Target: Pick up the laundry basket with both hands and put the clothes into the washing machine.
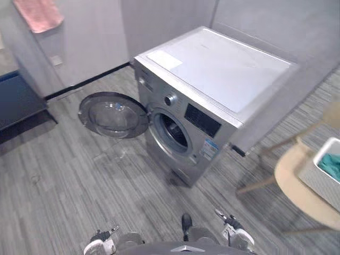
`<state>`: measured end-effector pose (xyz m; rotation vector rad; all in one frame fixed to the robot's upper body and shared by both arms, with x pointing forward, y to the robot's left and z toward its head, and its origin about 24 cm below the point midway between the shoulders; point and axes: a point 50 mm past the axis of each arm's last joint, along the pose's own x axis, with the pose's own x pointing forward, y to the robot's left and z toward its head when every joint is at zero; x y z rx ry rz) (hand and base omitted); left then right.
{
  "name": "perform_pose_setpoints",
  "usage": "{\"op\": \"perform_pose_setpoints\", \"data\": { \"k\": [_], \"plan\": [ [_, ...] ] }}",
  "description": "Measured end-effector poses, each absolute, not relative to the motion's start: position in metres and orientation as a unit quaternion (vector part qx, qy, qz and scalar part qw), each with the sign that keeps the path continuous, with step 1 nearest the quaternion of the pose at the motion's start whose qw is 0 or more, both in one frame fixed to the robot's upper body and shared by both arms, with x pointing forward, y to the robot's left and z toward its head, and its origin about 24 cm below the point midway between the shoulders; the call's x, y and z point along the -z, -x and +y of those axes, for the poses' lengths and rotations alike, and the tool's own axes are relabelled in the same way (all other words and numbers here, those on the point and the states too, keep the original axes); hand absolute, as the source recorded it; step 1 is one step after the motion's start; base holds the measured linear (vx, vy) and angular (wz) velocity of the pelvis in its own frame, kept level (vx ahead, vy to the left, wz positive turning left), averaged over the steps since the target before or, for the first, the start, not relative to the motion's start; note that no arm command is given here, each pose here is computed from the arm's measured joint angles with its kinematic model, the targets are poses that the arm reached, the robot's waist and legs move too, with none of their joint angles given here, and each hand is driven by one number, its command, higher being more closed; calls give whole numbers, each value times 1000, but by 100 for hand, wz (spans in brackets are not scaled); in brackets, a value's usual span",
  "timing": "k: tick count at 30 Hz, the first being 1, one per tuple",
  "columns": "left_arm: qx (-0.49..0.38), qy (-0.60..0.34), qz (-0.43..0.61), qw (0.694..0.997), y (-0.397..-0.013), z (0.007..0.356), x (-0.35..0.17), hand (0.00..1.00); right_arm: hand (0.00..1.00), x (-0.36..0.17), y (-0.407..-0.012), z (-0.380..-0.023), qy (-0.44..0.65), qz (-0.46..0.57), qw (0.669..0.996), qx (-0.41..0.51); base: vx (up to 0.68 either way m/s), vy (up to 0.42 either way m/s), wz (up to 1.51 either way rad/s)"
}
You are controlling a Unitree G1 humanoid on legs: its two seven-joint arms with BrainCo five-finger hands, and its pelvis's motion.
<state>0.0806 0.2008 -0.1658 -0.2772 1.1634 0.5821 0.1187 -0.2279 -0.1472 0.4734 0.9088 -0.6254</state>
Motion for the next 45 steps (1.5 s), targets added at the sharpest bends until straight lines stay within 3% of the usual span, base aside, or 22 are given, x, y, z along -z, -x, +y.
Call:
{"op": "perform_pose_setpoints", "data": {
  "k": [5,12,14,19,20,23,28,31,36,39,45],
  "plan": [
    [-286,138,541,779,-76,203,167,0,0,154,-107,-213,-234,447,812,292,-128,158,-151],
    [-248,100,538,799,-91,199,164,0,0,155,-104,-206,-230,450,814,286,81,-51,-226],
    [-211,94,525,819,-109,186,161,0,0,150,-103,-225,-216,432,818,312,29,-120,-183],
    [-186,87,521,828,-123,179,159,0,0,156,-74,-228,-226,457,781,362,125,-233,-66],
    [-200,104,520,824,-121,183,159,0,0,162,-58,-220,-243,475,757,376,152,-418,-25],
    [-197,169,506,822,-135,162,157,0,0,165,-42,-225,-260,485,729,407,92,-340,-12],
    [-221,188,469,834,-145,170,150,0,0,167,-29,-223,-273,487,711,426,73,-278,1],
    [-240,199,482,819,-124,174,156,0,0,164,-37,-228,-252,484,733,405,32,-158,-40],
    [-251,186,461,831,-121,184,153,0,0,155,-77,-234,-199,468,791,340,156,74,-32],
    [-287,189,488,802,-95,193,160,0,0,145,-110,-227,-175,433,834,292,310,262,-75],
    [-313,178,493,792,-94,205,161,0,0,145,-124,-215,-203,424,833,291,391,317,-8]
  ]
}}
